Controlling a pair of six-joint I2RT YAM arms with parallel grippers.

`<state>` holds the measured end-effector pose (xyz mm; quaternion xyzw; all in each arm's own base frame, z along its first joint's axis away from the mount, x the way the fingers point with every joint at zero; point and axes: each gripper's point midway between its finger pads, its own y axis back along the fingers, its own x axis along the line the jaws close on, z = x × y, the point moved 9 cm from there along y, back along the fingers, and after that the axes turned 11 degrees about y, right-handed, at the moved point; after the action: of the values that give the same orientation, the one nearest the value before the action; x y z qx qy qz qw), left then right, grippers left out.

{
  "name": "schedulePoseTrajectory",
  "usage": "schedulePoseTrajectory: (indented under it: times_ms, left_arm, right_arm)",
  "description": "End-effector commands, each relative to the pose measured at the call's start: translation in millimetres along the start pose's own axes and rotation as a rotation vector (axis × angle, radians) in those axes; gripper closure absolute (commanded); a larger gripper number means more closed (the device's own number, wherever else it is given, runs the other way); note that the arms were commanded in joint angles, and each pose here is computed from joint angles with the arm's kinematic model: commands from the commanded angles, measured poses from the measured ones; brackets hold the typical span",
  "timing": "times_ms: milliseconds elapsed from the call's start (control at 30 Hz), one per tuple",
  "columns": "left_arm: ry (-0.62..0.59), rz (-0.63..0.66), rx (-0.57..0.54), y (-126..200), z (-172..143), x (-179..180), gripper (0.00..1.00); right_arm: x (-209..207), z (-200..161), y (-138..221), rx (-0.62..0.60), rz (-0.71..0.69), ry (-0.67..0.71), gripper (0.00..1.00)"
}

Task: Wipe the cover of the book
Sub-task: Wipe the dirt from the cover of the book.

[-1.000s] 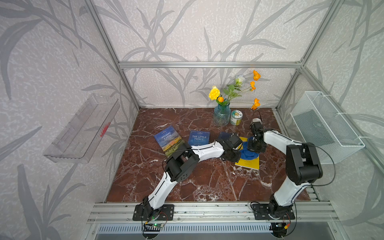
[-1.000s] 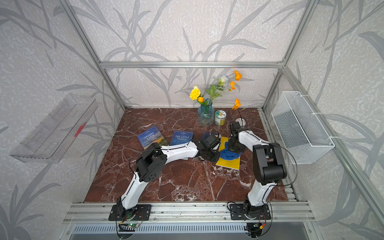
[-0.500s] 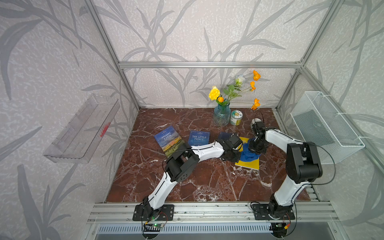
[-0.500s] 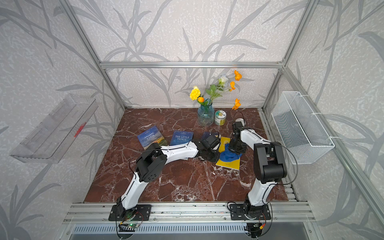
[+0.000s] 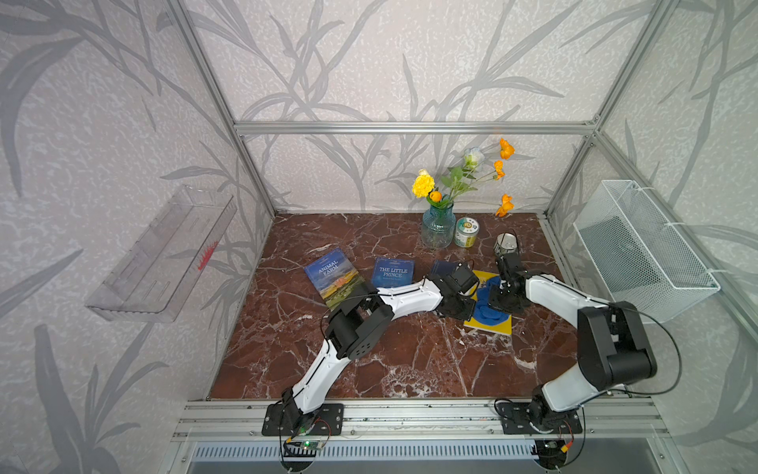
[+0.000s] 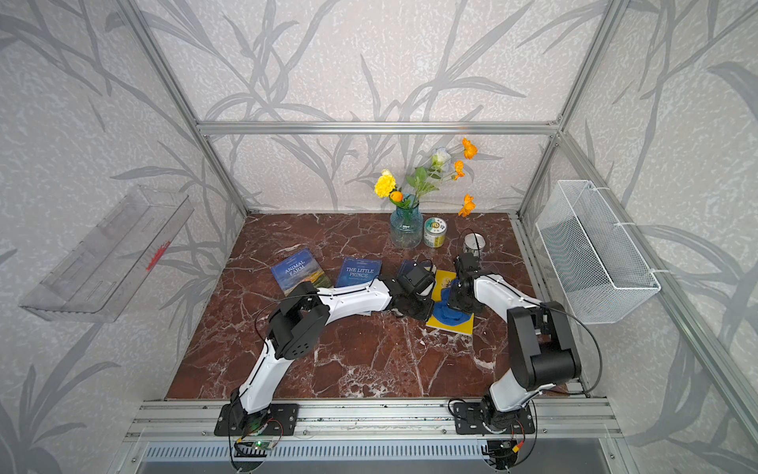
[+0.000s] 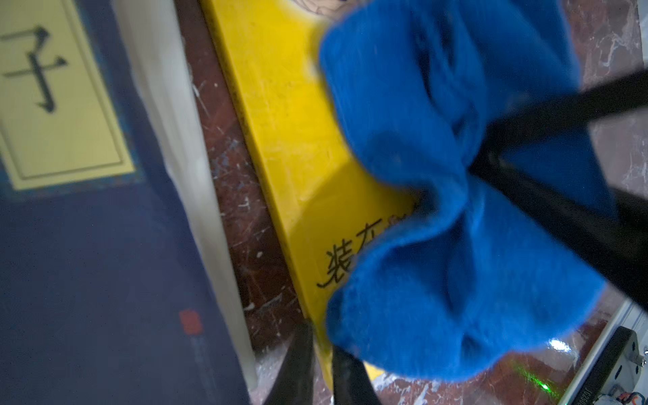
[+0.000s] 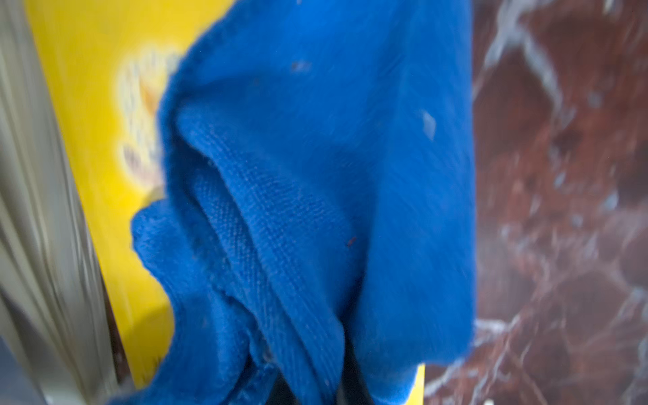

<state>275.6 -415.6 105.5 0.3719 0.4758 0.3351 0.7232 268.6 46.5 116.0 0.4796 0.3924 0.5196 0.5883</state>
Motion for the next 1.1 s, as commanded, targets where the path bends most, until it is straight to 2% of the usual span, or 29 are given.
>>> schedulePoseTrajectory:
  times_ms: [0,167,300,467,567,733,800,900,1067]
  left_arm:
    - [0.018,0.135,0.161,-20.8,-35.2,26.8,0.87]
    - [0.019,0.135,0.158,-19.9,-34.7,26.7,0.87]
    - [0.017,0.137,0.159,-20.6,-35.1,27.0,0.89]
    - [0.015,0.138,0.155,-19.3,-35.0,26.0,0.9]
    - [0.014,0.135,0.157,-19.5,-35.1,25.8,0.9]
    - [0.015,0.133,0.157,-18.7,-35.0,25.3,0.9]
    - [0.014,0.135,0.156,-18.0,-35.0,25.4,0.9]
    - [0.011,0.142,0.151,-16.9,-34.4,25.6,0.91]
    - [0.01,0.148,0.153,-18.9,-34.9,26.8,0.91]
  right_arm:
    - [-14.9,-48.3,-15.6,0.198,-0.061,-0.024,0.91]
    - [-5.2,-10.4,-12.7,0.185,-0.053,-0.016,0.91]
    - [13.3,17.8,-34.1,0.222,-0.007,-0.03,0.91]
    - [29.8,26.3,-45.8,0.235,0.016,-0.015,0.91]
    - [10.0,26.7,-43.9,0.244,-0.023,-0.038,0.91]
    - [-47.7,25.6,-42.7,0.255,-0.049,-0.142,0.91]
    - [-52.1,25.1,-40.0,0.248,-0.05,-0.145,0.91]
    - [-34.7,25.9,-35.9,0.224,-0.006,-0.12,0.91]
    - [13.8,41.5,-27.6,0.188,-0.032,-0.013,0.91]
